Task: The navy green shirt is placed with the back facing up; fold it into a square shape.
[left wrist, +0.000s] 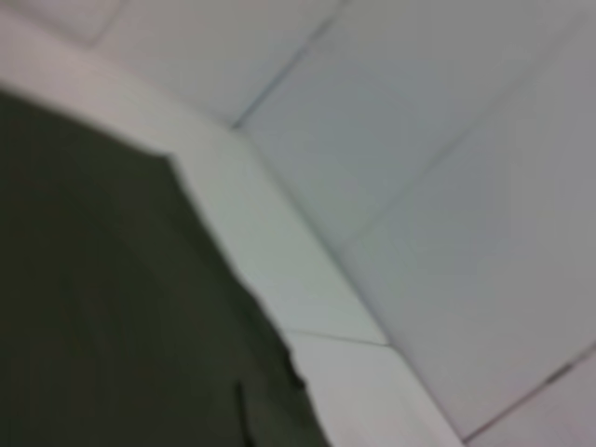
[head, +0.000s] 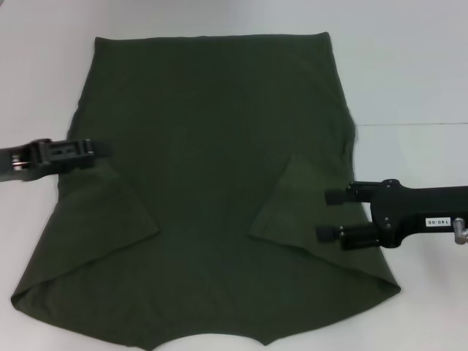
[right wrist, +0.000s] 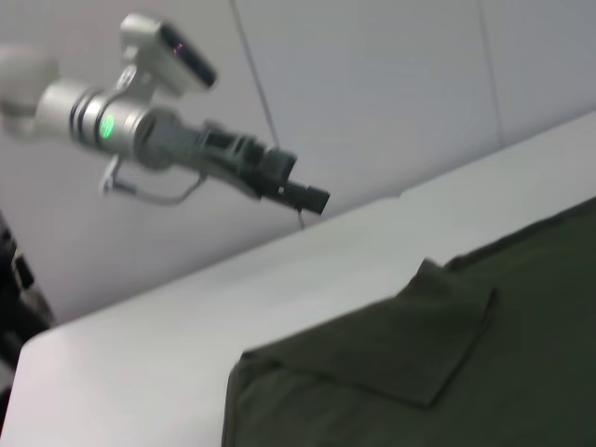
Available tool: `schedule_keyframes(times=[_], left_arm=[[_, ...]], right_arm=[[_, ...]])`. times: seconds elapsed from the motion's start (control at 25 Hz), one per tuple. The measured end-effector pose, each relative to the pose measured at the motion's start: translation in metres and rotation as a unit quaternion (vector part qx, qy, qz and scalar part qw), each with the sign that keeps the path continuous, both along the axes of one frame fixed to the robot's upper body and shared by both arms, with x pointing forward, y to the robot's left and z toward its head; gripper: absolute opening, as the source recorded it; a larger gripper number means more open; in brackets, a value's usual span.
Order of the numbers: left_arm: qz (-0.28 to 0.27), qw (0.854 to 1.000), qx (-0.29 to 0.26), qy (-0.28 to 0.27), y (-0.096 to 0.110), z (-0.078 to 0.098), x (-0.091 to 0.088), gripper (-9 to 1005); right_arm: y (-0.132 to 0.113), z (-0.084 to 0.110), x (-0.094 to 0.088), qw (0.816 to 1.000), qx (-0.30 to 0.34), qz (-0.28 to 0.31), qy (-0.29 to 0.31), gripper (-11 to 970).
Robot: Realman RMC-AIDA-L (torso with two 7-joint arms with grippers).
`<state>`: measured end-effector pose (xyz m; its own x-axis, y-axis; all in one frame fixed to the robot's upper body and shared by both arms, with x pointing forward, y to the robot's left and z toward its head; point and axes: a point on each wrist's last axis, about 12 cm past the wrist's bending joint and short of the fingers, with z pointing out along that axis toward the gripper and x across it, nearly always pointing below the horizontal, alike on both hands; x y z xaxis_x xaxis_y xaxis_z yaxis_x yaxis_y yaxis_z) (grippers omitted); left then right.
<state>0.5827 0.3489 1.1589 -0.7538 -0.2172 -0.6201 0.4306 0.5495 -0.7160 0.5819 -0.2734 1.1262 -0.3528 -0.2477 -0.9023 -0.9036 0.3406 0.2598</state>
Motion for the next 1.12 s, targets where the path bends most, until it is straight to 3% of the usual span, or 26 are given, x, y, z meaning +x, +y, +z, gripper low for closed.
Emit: schedule_keyframes(times=[0.04,0.08,0.24,0.32,0.64,1.12], left_arm=[[0.024,0.998,0.004,0.049,0.009,0.004,0.0,786],[0.024,0.998,0.004,0.049,0.009,0.004,0.0,786],[0.087,0.987,-0.004,0.134,0.034,0.004,-0.008,786],[0.139,0.971,-0.008,0.193,0.054,-0.008,-0.021,786],[0.201,0.941,0.007,0.271,0.074,-0.036,-0.047,785],[0.23,0.916,0.04,0.327,0.076,-0.062,-0.056,785]], right_arm=[[0.0,0.0,0.0,1.0,-0.006,0.004,-0.001,899],[0.0,0.001,0.001,1.0,-0.01,0.008,-0.004,899],[-0.002,0.004,0.003,0.999,-0.024,0.021,-0.015,899],[-0.002,0.005,0.005,0.999,-0.03,0.029,-0.016,899],[0.003,0.009,0.01,0.998,-0.042,0.052,-0.022,899],[0.008,0.009,0.012,0.996,-0.051,0.069,-0.016,899]])
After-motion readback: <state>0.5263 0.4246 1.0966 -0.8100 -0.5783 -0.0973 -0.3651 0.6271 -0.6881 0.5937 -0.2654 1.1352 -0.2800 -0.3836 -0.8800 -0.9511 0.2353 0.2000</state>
